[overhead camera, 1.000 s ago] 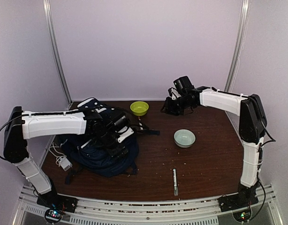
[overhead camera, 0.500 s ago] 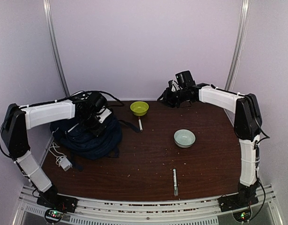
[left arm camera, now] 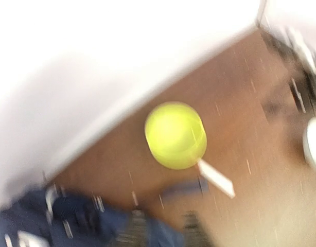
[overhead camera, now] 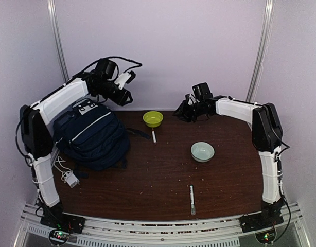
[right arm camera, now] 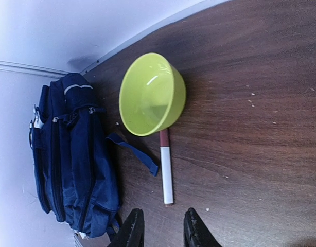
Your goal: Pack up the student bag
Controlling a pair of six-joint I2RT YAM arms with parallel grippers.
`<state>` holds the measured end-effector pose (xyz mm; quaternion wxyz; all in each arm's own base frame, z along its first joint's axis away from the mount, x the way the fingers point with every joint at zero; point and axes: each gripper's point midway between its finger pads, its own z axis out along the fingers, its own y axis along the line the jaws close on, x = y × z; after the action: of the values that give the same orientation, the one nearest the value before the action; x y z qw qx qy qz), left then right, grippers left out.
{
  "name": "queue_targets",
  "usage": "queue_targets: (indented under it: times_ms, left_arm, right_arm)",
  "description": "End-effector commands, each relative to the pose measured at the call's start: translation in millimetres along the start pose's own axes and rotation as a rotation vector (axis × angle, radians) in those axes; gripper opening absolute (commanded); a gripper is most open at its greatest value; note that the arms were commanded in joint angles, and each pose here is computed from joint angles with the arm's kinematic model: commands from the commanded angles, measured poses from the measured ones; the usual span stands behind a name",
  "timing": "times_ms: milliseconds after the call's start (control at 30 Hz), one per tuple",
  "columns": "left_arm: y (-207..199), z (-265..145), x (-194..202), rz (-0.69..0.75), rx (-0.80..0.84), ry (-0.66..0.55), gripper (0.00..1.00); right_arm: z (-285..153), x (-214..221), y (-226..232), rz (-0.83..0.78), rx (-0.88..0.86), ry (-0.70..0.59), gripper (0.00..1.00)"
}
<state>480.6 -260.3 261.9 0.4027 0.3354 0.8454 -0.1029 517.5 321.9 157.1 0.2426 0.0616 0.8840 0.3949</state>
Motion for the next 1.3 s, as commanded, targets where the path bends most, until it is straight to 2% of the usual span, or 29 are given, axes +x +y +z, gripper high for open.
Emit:
queue_targets:
  times_ms: [0, 100, 267, 467, 667, 767, 1000, 1267]
  left_arm:
    - [41.4, 69.7, -2.3, -0.147, 0.002, 0.028, 0.0]
    - [65.9, 102.0, -4.3, -0.219, -0.045, -0.021, 0.0]
    - [57.4, 148.8, -20.2, -0.384, 0.086, -0.174, 0.0]
    - [60.1, 202.2, 20.7, -0.542, 0.068, -0.118, 0.0]
    - [60.8, 213.2, 31.1, -0.578, 0.064, -0.119, 0.0]
    - [60.1, 218.3, 26.4, -0.609, 0.088, -0.141, 0.0]
    - [29.4, 238.1, 29.5, -0.746, 0.233, -0.156, 0.0]
    - [22.7, 247.5, 36.5, -0.83, 0.247, -0.149, 0.0]
  right_arm:
    - [-24.4, -6.3, -3.7, -0.016, 0.012, -0.026, 0.28]
    - [-32.8, -7.6, -13.4, -0.015, 0.034, -0.033, 0.28]
    - [-41.1, -8.6, -18.3, -0.037, 0.061, -0.038, 0.28]
    - [-26.3, -20.5, -16.4, -0.003, 0.036, -0.056, 0.26]
    - [21.1, -51.1, -6.1, 0.155, -0.092, -0.098, 0.17]
    - [42.4, -72.5, -16.9, 0.227, -0.088, -0.17, 0.0]
    - [85.8, -101.6, -24.9, 0.518, -0.234, -0.261, 0.0]
    - [133.6, -86.9, -47.1, 0.673, -0.226, -0.291, 0.0]
